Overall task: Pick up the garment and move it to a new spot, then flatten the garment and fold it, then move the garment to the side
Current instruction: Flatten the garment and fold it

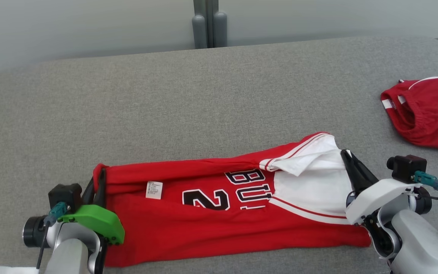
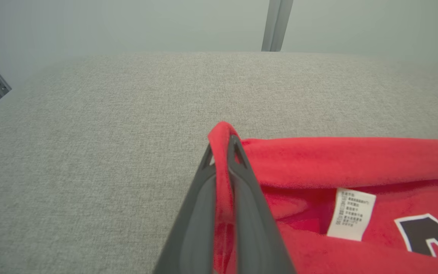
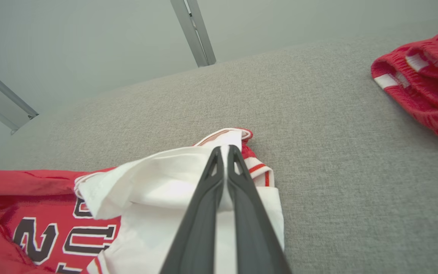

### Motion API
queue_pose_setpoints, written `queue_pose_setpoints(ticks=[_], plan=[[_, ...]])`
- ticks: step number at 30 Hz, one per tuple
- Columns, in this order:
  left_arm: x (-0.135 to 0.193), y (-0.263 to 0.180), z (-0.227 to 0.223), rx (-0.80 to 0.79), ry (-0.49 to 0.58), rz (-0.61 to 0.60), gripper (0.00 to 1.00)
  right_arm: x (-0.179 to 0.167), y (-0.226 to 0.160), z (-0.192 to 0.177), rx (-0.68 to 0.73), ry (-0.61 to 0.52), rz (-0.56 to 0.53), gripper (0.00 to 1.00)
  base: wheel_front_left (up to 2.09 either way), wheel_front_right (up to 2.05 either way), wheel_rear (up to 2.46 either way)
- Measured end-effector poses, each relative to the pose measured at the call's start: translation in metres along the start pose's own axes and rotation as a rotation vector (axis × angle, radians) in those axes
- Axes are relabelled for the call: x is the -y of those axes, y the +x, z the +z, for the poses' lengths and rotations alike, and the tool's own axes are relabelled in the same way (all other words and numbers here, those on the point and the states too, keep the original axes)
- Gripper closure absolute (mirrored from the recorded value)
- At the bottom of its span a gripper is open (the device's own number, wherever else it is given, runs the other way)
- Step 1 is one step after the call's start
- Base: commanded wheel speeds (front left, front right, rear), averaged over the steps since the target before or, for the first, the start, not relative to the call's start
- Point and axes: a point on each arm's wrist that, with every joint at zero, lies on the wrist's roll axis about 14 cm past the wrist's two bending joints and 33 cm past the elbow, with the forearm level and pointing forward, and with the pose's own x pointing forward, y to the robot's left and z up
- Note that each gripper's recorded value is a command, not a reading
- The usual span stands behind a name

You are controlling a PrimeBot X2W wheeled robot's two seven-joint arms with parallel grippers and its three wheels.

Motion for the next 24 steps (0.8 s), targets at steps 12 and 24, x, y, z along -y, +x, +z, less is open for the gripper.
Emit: queue_pose_setpoints(ticks=[12,24], plan=[[-0.006,-0.026,-0.009,0.001,-0.018,0.031,1.00,-0.006,-0.035,-0.014,0.007,0.049,-0.019,1.00,0.00,0.00,0.00],[0.000,-0.043,-0.022,-0.010,-0.055,0.040,0.88,-0.006,-0.051,-0.021,0.005,0.069,-0.040,1.00,0.00,0.00,0.00]])
